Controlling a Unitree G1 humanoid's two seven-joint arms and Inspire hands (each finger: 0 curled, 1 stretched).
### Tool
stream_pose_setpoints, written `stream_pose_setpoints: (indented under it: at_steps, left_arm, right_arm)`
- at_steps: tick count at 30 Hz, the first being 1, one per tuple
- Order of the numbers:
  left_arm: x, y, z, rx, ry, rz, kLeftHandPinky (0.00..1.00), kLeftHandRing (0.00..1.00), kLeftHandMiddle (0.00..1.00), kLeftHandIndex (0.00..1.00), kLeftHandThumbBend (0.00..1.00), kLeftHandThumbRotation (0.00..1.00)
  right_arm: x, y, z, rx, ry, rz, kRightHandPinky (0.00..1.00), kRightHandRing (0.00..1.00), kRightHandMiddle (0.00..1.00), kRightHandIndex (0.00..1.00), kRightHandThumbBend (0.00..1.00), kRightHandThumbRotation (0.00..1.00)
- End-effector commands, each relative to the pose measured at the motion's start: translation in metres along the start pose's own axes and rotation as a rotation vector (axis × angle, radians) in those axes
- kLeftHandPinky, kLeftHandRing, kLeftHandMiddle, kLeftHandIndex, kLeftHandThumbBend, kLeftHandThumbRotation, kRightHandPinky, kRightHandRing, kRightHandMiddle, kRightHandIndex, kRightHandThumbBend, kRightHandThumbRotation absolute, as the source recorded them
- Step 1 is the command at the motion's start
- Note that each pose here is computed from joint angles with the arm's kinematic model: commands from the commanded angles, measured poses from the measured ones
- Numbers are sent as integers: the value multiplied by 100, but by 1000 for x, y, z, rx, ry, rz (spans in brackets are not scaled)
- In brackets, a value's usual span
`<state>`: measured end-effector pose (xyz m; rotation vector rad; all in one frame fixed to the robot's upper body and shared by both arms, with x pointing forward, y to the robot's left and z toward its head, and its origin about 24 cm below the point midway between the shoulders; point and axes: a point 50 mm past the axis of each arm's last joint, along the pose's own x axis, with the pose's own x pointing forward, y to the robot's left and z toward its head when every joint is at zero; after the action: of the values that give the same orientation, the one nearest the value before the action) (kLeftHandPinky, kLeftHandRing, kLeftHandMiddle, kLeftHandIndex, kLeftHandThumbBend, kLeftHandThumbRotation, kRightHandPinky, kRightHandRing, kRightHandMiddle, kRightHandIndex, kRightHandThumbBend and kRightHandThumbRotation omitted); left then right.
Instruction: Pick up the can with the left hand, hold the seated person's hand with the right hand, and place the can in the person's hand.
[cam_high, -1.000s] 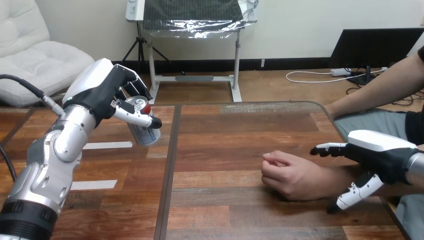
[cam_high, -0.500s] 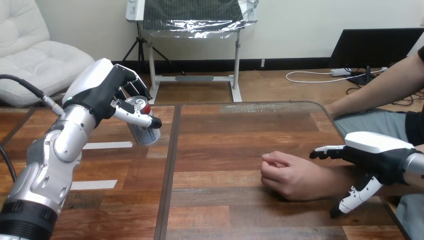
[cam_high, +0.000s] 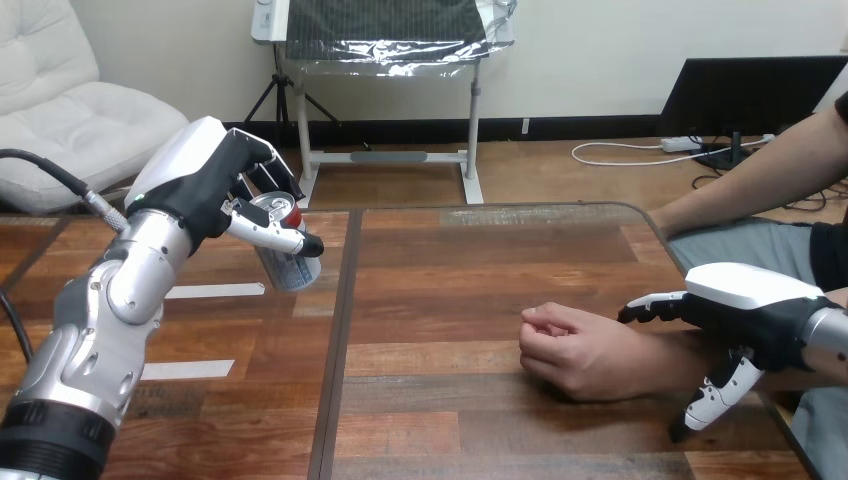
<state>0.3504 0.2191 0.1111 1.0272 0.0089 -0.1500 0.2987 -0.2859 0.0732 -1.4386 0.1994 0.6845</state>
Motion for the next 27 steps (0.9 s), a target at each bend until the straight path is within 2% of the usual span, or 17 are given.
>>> stream_pose_setpoints:
  at_steps: [1, 6, 9, 20, 27]
  left_arm:
    - [1, 24, 12, -18, -55, 86, 31, 35, 42, 43, 76, 0]
    - [1, 24, 12, -18, -56, 83, 31, 36, 42, 43, 76, 0]
    - [2, 23, 12, -19, -58, 83, 32, 37, 42, 43, 76, 0]
    - [1, 23, 13, -20, -62, 80, 32, 37, 42, 43, 76, 0]
    - [0, 24, 12, -20, -60, 79, 32, 36, 42, 43, 75, 0]
  right_arm:
    - [0, -3, -4, -24, 29, -16, 84, 86, 87, 87, 100, 14]
    - [4, 0, -5, -41, 58, -5, 81, 85, 86, 86, 100, 9]
    - [6, 1, -6, -48, 80, 4, 74, 84, 86, 86, 100, 6]
    - [11, 5, -8, -89, 126, 20, 64, 81, 84, 84, 100, 5]
    - [14, 8, -11, -83, 149, 21, 61, 78, 81, 81, 100, 3]
